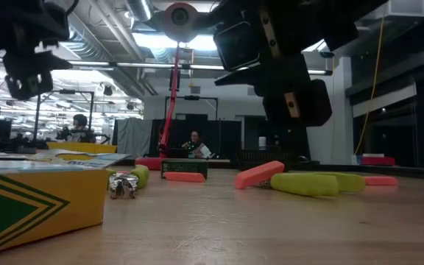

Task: Pick & Place School Supplies
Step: Put the yellow crayon box into the red bin

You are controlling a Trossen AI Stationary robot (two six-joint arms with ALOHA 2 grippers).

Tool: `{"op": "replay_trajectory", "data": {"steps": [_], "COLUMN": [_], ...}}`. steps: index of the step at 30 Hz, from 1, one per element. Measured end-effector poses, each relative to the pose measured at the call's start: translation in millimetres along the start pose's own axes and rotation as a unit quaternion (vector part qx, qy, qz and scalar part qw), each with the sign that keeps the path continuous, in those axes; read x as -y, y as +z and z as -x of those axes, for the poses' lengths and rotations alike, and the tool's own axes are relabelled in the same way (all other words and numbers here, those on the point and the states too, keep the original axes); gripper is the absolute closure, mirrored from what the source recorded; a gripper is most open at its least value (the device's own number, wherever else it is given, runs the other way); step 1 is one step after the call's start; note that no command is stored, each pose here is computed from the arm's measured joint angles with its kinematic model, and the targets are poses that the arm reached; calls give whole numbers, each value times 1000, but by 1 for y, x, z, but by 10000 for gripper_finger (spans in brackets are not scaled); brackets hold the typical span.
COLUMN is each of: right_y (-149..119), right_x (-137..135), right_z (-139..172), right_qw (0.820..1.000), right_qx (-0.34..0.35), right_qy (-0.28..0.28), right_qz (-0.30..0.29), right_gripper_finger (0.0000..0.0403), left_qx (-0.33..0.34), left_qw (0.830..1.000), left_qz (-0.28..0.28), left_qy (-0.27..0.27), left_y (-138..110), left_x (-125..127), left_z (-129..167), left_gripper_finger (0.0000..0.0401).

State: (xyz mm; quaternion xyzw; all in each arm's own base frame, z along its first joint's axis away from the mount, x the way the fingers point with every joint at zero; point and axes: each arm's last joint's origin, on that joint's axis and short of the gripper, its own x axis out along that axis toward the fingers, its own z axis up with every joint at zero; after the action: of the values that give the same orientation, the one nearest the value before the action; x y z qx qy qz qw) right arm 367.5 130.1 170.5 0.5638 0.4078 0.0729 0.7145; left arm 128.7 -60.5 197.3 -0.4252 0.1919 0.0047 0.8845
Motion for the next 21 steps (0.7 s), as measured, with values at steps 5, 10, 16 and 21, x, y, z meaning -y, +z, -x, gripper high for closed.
{"op": "replay_trajectory", "data": {"steps": [5,10,16,21], "right_y": [3,12,26,36], "right_x": [-3,-4,7,8], "right_z": [0,-8,-50,-78], "right_qw": [998,995,992,991], "right_qx": [-12,-21,-63,-73], "right_qy": [-40,-55,-54,-46], "right_qz": [43,78,92,99], "right_gripper_finger": [211,211,211,211], "left_qx": [23,63,66,58], "left_qw": [996,989,989,992], "left_qz": [-87,-134,-129,-114], "left_qy": [-12,2,8,-9], "left_y": [12,24,27,23], "left_x": [32,57,62,66], "left_z": [-7,-11,-14,-10], "left_gripper_finger": [228,228,228,228]}}
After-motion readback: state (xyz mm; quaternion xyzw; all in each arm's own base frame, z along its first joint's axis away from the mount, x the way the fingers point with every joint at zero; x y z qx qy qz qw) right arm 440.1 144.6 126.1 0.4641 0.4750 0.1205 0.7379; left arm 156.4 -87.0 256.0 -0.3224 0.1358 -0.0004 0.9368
